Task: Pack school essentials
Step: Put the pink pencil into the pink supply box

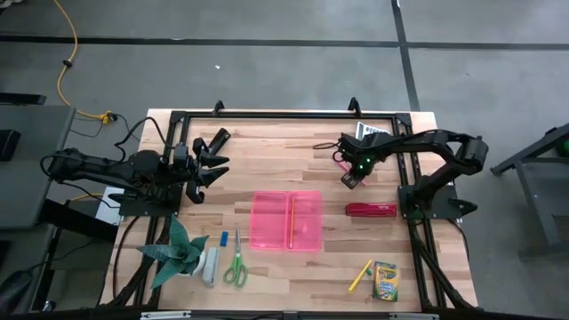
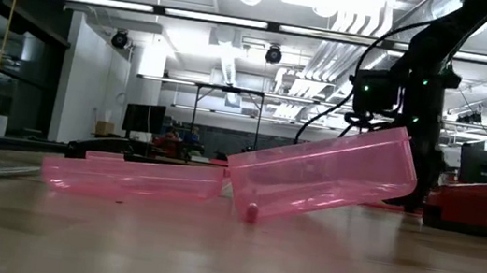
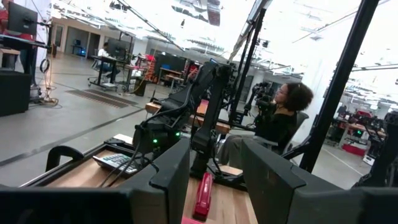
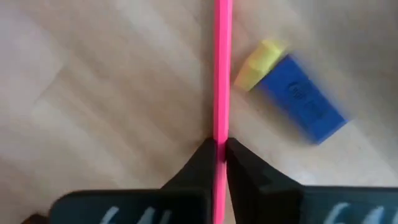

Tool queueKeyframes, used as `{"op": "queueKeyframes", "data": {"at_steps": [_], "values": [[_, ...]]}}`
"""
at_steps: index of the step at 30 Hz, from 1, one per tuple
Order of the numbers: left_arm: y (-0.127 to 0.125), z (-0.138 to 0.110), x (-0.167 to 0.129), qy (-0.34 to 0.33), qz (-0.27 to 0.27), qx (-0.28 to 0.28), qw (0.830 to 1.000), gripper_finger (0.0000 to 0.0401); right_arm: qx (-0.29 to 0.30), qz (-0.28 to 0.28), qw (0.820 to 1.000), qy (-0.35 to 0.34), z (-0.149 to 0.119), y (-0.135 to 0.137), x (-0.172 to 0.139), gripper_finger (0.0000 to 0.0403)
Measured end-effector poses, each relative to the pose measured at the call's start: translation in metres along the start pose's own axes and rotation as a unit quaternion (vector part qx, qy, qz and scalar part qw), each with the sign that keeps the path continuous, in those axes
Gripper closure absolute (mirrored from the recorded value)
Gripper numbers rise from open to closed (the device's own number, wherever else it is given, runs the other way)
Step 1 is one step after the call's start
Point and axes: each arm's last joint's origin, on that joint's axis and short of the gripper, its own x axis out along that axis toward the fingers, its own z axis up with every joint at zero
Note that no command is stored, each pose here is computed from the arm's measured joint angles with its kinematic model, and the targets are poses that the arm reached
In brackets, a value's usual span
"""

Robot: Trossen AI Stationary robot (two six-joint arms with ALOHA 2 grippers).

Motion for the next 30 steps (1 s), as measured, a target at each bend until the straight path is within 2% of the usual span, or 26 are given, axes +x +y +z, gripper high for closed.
{"op": "queueKeyframes", "data": {"at_steps": [3,6,8,11,15,23,26,28,30], "values": [[0.000,0.000,0.000,0.000,0.000,0.000,1.000,0.0270,-0.024,0.027,0.999,-0.015,-0.008,0.011,-0.013,0.0396],[0.000,0.000,0.000,0.000,0.000,0.000,1.000,0.0270,-0.045,0.055,0.994,-0.082,-0.016,0.030,-0.028,0.0398],[0.000,0.000,0.000,0.000,0.000,0.000,1.000,0.0270,-0.050,0.100,0.982,-0.152,-0.023,0.045,-0.035,0.0400],[0.000,0.000,0.000,0.000,0.000,0.000,1.000,0.0270,-0.044,0.175,0.947,-0.266,-0.033,0.065,-0.042,0.0400],[0.000,0.000,0.000,0.002,0.001,0.001,1.000,0.0270,-0.044,0.262,0.876,-0.403,-0.044,0.088,-0.053,0.0401],[0.000,-0.001,0.000,0.003,0.001,0.001,1.000,0.0270,-0.123,0.329,0.766,-0.538,-0.048,0.119,-0.096,0.0402],[0.000,-0.001,0.000,0.003,0.001,0.001,1.000,0.0270,-0.142,0.342,0.736,-0.567,-0.051,0.125,-0.106,0.0402],[0.000,-0.001,0.000,0.003,0.001,0.001,1.000,0.0270,-0.138,0.343,0.729,-0.576,-0.051,0.126,-0.108,0.0402],[0.000,-0.001,0.000,0.003,0.001,0.001,1.000,0.0270,-0.135,0.341,0.729,-0.578,-0.052,0.126,-0.107,0.0403]]}}
